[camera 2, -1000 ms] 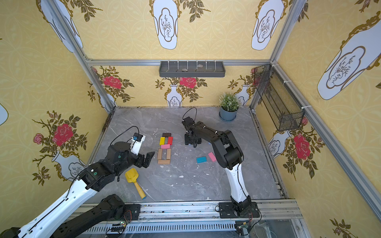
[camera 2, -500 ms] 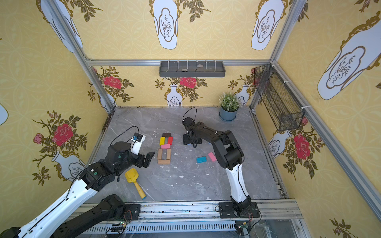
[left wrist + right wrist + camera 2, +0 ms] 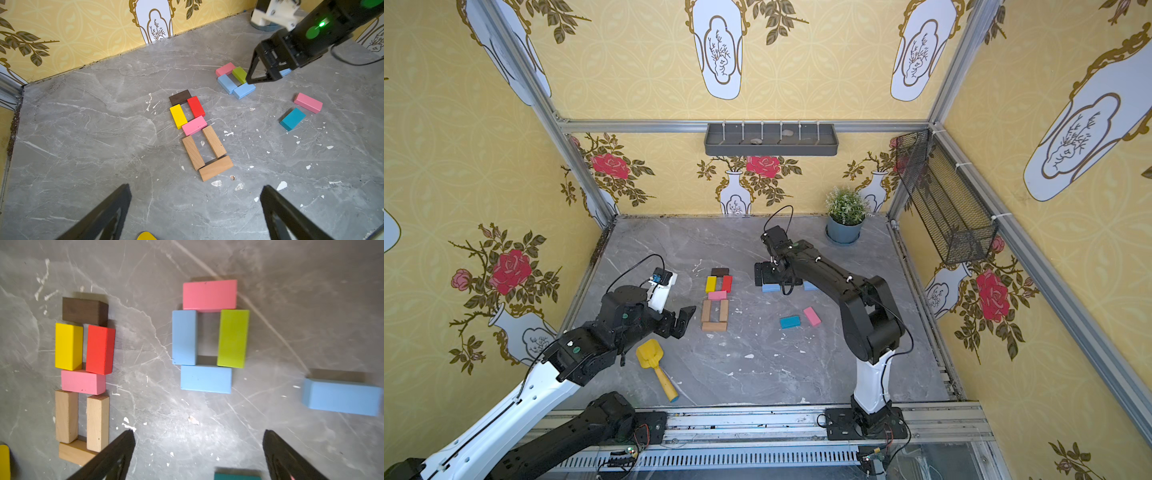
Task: Assemble the number 8 with building blocks
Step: Assemble the building block at the center of the board, then pick up the building block from the center of the board.
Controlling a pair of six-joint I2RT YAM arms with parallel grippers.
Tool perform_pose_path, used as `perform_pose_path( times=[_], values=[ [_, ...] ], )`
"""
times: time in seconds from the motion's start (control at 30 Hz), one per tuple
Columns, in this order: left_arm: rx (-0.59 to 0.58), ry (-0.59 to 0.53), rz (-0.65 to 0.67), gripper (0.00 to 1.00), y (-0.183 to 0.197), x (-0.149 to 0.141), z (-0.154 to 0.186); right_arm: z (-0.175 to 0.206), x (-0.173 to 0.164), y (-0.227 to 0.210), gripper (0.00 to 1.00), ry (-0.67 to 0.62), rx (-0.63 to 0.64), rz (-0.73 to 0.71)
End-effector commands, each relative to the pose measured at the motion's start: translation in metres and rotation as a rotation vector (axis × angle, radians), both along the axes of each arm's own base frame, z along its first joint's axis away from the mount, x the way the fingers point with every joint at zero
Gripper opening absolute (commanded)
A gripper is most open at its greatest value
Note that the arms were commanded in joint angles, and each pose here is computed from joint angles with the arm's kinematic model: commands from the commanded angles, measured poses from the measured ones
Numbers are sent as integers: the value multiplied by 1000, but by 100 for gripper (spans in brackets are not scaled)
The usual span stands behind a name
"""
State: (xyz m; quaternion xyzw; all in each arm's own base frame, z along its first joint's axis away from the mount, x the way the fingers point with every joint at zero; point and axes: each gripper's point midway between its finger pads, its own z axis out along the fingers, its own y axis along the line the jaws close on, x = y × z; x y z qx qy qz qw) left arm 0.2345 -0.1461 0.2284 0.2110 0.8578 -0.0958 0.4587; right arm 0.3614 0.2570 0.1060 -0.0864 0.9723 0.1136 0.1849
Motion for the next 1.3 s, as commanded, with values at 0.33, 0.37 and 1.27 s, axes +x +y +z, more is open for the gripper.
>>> perform_pose_path(
  times=[0.33,0.37,1.27],
  values=[
    [7,10,-3,100,0,-1,-3,-31,14,-117,97,47,-63,-177],
    [7,10,-4,100,0,-1,-3,-34,16,-119,97,50,-63,-178],
    [7,9,-3,100,1,-2,-2,-83,46,-123,92,92,-149,-96]
  ],
)
